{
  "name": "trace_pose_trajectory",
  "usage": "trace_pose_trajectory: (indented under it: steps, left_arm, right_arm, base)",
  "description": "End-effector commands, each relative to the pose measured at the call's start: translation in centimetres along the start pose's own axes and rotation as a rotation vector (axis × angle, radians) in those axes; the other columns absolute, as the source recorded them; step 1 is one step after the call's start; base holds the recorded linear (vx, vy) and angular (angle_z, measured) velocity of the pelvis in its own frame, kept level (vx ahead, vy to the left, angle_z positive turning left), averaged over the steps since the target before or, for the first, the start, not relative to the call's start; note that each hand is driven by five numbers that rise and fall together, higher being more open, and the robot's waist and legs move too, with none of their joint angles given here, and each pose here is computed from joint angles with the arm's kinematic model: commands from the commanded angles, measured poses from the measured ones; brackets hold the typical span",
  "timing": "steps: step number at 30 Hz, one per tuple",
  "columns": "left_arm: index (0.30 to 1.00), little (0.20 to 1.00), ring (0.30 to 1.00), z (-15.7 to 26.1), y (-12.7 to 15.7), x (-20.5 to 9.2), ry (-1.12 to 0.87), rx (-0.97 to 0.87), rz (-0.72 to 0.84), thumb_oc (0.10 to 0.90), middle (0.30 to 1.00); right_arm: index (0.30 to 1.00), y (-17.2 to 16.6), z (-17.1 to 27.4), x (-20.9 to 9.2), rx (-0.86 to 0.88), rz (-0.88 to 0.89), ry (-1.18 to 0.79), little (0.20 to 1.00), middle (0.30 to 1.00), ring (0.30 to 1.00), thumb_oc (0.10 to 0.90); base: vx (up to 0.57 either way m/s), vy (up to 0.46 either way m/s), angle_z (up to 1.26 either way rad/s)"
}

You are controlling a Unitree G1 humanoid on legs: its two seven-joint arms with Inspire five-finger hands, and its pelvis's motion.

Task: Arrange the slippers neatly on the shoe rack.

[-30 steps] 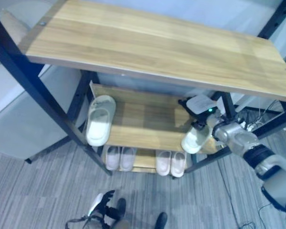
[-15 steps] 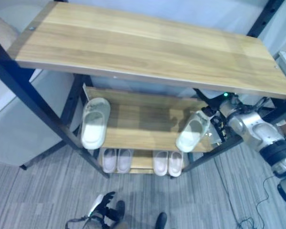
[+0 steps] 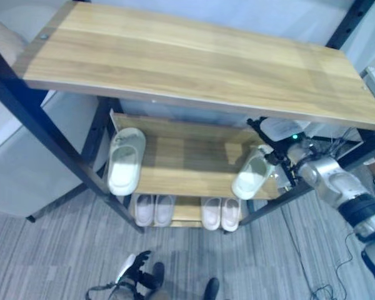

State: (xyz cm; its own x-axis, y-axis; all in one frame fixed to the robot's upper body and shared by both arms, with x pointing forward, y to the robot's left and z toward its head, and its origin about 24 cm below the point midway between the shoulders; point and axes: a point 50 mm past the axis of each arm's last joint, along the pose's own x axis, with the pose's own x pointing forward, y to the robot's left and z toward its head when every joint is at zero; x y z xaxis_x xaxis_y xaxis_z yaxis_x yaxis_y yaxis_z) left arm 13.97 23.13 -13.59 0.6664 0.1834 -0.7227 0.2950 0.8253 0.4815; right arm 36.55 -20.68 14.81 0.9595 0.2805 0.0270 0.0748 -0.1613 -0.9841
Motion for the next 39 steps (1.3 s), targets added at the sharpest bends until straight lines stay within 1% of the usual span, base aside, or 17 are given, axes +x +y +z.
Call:
trace_pose_trajectory:
  steps: [1, 9, 15, 20, 27, 28, 29, 30, 39]
  left_arm:
    - [0.900, 0.900, 0.900, 1.1, -2.8, -0.1, -0.042, 0.012, -0.085, 0.800, 0.900]
    - [0.900, 0.900, 0.900, 1.3, -2.4, 0.1, -0.044, 0.014, -0.073, 0.800, 0.900]
    - [0.900, 0.900, 0.900, 1.7, -2.1, 0.3, -0.057, 0.013, -0.063, 0.800, 0.900]
    - [0.900, 0.900, 0.900, 1.7, -1.8, 0.3, -0.054, 0.008, -0.052, 0.800, 0.900]
    - [0.900, 0.900, 0.900, 1.5, -1.7, 0.4, -0.042, 0.003, -0.043, 0.800, 0.900]
    - [0.900, 0.900, 0.900, 1.6, -1.7, 0.4, -0.042, -0.001, -0.042, 0.800, 0.900]
    - [0.900, 0.900, 0.900, 1.6, -1.7, 0.4, -0.042, -0.002, -0.042, 0.800, 0.900]
    - [0.900, 0.900, 0.900, 1.6, -1.7, 0.4, -0.044, -0.004, -0.042, 0.800, 0.900]
    - [0.900, 0.900, 0.900, 2.4, -1.8, 0.6, -0.063, -0.010, -0.036, 0.800, 0.900]
  right_arm:
    - [0.900, -5.2, -2.3, 0.5, 0.014, -0.214, 0.092, 0.900, 0.900, 0.900, 0.800]
    - [0.900, -5.1, -1.6, 1.0, 0.044, -0.227, 0.083, 0.900, 0.900, 0.900, 0.800]
    - [0.900, -4.1, -1.8, 1.3, 0.053, -0.191, 0.111, 0.900, 0.900, 0.900, 0.800]
    - [0.900, -3.2, -2.2, 1.6, 0.028, -0.142, 0.149, 0.900, 0.900, 0.900, 0.800]
    - [0.900, -3.4, -2.8, 2.1, -0.008, -0.118, 0.181, 0.900, 0.900, 0.900, 0.800]
    - [0.540, -3.4, -2.8, 2.1, -0.004, -0.118, 0.185, 0.540, 0.540, 0.540, 0.560]
    - [0.540, -3.2, -2.9, 2.2, -0.004, -0.109, 0.189, 0.540, 0.540, 0.540, 0.560]
    - [0.300, -3.0, -2.9, 2.2, -0.004, -0.098, 0.196, 0.300, 0.300, 0.300, 0.400]
    - [0.300, -3.6, -1.9, 2.9, 0.026, -0.124, 0.170, 0.300, 0.300, 0.300, 0.400]
  base:
    - [0.00, 0.000, 0.00]
    - [0.00, 0.000, 0.00]
    - [0.00, 0.002, 0.01]
    - [0.00, 0.000, 0.00]
    - [0.00, 0.000, 0.00]
    - [0.00, 0.000, 0.00]
    - [0.00, 0.000, 0.00]
    - [0.00, 0.000, 0.00]
    - [0.00, 0.000, 0.00]
